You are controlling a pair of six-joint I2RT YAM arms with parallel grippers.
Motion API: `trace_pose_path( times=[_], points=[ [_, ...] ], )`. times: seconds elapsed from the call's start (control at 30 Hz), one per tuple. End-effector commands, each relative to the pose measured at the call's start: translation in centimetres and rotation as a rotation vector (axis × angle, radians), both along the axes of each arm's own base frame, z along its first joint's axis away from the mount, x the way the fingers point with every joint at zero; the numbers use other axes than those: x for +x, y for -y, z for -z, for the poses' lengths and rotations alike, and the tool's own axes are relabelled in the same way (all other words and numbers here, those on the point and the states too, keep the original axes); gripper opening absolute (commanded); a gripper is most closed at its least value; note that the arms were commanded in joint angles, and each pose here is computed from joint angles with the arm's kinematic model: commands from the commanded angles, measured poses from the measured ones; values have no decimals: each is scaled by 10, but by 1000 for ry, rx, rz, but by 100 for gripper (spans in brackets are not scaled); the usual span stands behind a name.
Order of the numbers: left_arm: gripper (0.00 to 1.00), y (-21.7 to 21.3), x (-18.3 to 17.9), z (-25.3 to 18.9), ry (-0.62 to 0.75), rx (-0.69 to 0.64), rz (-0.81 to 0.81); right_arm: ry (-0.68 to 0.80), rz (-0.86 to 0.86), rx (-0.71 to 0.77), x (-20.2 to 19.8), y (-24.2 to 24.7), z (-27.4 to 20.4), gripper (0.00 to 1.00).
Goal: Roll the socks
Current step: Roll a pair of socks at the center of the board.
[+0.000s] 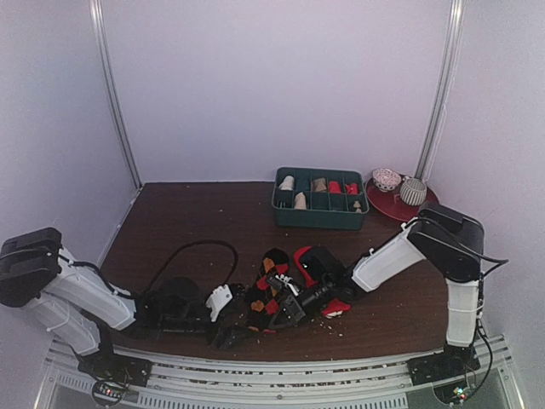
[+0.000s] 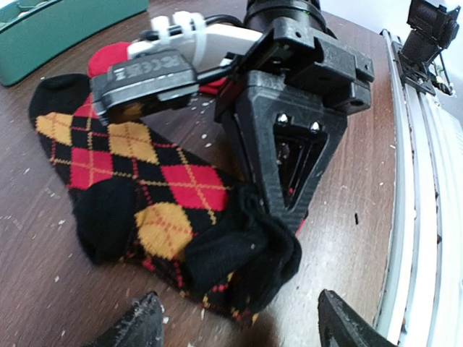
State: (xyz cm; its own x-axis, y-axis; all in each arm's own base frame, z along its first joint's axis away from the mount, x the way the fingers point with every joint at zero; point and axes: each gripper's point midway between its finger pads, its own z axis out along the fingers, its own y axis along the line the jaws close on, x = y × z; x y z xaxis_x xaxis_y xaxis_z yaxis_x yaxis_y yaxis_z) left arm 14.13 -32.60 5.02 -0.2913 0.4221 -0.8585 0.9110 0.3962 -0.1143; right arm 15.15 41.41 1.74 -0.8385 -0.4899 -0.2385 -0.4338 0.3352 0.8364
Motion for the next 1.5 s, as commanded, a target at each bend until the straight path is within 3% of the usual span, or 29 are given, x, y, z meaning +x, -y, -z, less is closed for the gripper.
trace_pose_path(
  times=[0.0,0.13,0.3,0.57,0.63,0.73,0.93,1.1,1.2,1.33,1.47],
  points=[
    [71,28,2,-25,50,-110,63,-118,54,-278,-19,43,66,0],
    [68,31,4,-23,44,-118,54,-114,48,-276,-19,44,66,0],
    [46,34,8,-11,23,-96,35,-112,46,-278,-20,46,66,0],
    [32,39,6,3,-13,-79,50,-85,38,-277,-18,45,65,0],
    [23,40,6,5,-18,-71,54,-74,31,-267,-17,43,62,0],
    [1,39,7,9,-49,-51,33,-46,13,-237,-15,38,54,0],
    [0,29,12,36,-223,82,-81,66,-40,-132,-10,25,28,5],
    [0,10,7,57,-396,163,-155,282,-49,-63,3,27,-2,14],
    [0,-3,6,64,-484,171,-189,463,-58,-39,10,33,-23,33],
    [0,-10,5,68,-550,170,-198,811,-115,11,6,38,-58,43],
    [0,-7,3,70,-582,180,-186,1170,-248,-33,-9,42,-60,50]
  ],
)
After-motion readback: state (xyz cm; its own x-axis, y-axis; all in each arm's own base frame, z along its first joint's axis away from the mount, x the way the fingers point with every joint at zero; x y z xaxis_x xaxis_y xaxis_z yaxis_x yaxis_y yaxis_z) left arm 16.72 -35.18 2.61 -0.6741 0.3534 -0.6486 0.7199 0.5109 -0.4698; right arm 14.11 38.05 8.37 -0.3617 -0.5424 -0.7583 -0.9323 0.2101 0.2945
